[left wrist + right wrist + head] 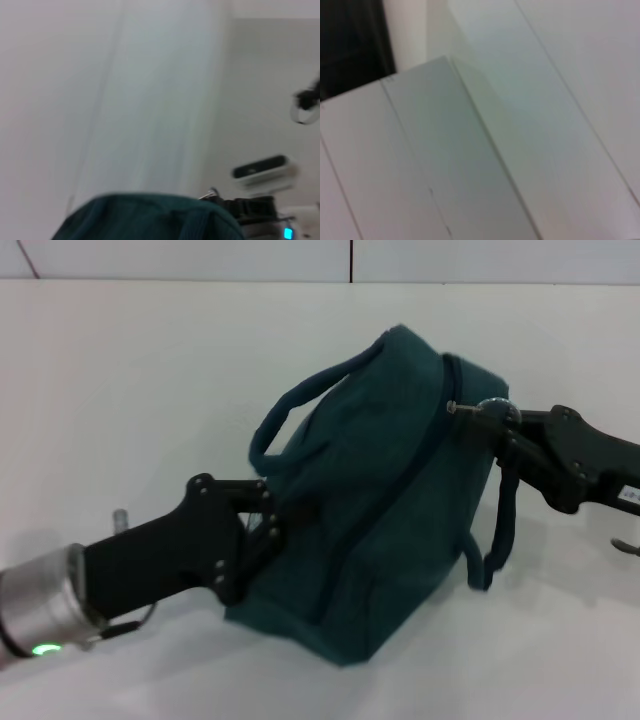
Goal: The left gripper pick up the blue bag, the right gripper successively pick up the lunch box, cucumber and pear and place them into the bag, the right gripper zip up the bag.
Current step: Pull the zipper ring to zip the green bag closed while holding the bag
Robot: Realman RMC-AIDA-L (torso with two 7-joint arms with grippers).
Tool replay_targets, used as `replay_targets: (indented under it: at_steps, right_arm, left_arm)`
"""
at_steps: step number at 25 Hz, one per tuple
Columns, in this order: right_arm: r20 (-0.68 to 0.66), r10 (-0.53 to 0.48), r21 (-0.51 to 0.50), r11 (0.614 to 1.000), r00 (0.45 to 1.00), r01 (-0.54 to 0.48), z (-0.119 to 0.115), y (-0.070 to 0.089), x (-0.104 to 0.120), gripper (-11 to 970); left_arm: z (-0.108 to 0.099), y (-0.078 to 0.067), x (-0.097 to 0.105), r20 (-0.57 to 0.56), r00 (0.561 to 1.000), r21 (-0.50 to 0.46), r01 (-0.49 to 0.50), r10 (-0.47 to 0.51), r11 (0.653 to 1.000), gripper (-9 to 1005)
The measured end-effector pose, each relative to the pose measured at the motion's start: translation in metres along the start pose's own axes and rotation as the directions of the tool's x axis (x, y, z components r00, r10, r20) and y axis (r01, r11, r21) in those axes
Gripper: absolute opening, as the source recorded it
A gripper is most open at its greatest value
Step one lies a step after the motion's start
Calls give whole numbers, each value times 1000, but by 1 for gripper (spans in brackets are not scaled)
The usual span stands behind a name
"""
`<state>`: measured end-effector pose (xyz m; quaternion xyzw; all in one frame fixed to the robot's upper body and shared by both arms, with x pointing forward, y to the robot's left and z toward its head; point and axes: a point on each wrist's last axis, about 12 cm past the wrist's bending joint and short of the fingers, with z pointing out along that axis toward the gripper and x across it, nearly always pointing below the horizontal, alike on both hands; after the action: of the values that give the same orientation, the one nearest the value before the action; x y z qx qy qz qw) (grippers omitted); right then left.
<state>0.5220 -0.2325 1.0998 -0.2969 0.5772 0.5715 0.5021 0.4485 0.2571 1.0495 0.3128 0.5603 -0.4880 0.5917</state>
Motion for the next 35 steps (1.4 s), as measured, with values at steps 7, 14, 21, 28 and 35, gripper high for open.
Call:
replay_targets:
  at_steps: [7, 14, 21, 28, 35]
  right_arm:
    - [22, 11, -9, 1000, 1000, -11, -2, 1, -3, 56]
    - [11, 8, 77, 997, 1000, -9, -7, -7, -1, 57]
    - [26, -2, 138, 990, 1000, -2, -20, -10, -1, 58]
    - [42, -10, 187, 982, 999, 2, -29, -11, 2, 59]
    - [22, -2, 217, 976, 1000, -3, -32, -12, 6, 60]
  left_arm:
    - [-14, 17, -27, -39, 998, 92, -49, 52, 995, 54]
    - [-5, 20, -25, -116, 991, 158, -43, 62, 986, 54]
    - [-7, 20, -23, -132, 989, 151, -39, 59, 988, 54]
    - [-11, 19, -22, -139, 989, 144, -35, 55, 989, 55]
    - [-13, 17, -21, -141, 989, 141, -32, 52, 990, 55]
